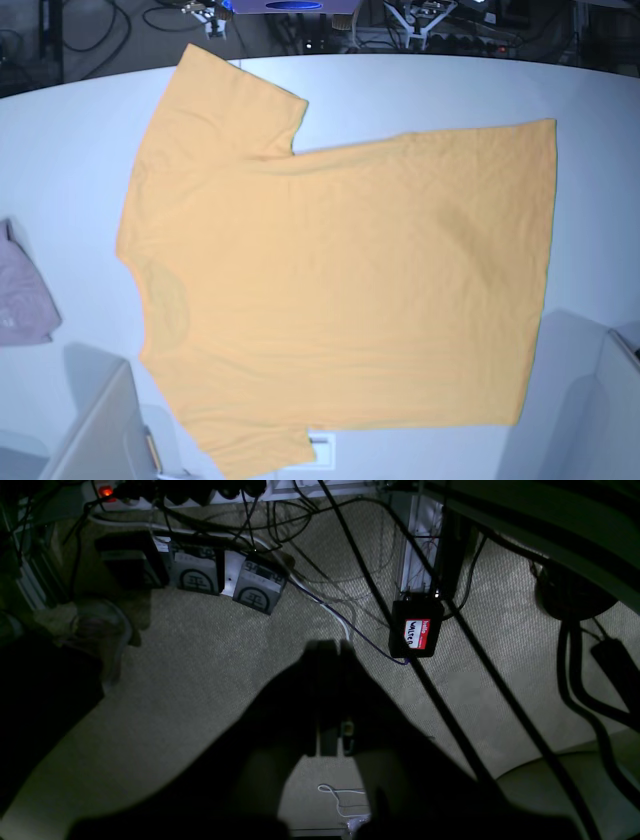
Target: Fold the T-shirt properly
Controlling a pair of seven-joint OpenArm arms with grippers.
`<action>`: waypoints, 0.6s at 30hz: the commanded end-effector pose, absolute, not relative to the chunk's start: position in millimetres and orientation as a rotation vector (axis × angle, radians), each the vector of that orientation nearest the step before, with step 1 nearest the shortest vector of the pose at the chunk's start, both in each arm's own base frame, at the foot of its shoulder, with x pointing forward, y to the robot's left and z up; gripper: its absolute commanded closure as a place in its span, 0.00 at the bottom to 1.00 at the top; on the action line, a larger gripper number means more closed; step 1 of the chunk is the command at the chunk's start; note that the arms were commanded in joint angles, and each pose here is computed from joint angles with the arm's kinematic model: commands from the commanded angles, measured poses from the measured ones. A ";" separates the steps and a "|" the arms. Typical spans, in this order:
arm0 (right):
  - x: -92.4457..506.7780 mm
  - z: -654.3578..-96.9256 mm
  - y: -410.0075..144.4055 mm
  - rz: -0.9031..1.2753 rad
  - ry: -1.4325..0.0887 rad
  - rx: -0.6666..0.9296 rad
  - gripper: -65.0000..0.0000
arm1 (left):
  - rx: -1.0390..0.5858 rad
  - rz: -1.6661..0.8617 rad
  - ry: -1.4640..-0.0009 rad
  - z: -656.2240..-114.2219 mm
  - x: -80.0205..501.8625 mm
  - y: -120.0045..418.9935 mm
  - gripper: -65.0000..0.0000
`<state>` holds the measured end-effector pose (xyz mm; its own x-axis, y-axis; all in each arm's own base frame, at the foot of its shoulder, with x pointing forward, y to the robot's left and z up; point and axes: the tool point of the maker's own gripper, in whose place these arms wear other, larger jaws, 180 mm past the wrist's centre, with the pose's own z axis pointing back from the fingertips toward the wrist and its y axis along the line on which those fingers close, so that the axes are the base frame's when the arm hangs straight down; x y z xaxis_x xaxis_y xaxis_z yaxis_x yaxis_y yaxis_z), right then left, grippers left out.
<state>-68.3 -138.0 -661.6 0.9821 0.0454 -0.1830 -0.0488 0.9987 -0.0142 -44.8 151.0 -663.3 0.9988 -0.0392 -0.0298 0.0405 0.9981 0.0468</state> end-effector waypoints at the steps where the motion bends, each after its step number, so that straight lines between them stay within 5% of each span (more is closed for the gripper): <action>1: -75.3 -660.7 -141.7 0.050 0.197 -0.027 1.00 | 0.057 -0.048 0.040 -662.6 -52.2 154.7 1.00; 8: -91.2 -658.0 -154.3 0.054 0.170 -0.046 1.00 | 0.075 -0.055 0.076 -658.0 -85.7 167.6 1.00; 18: -126.2 -641.4 -166.2 0.048 0.113 -0.065 1.00 | 0.109 -0.103 -0.121 -635.1 -90.2 196.5 1.00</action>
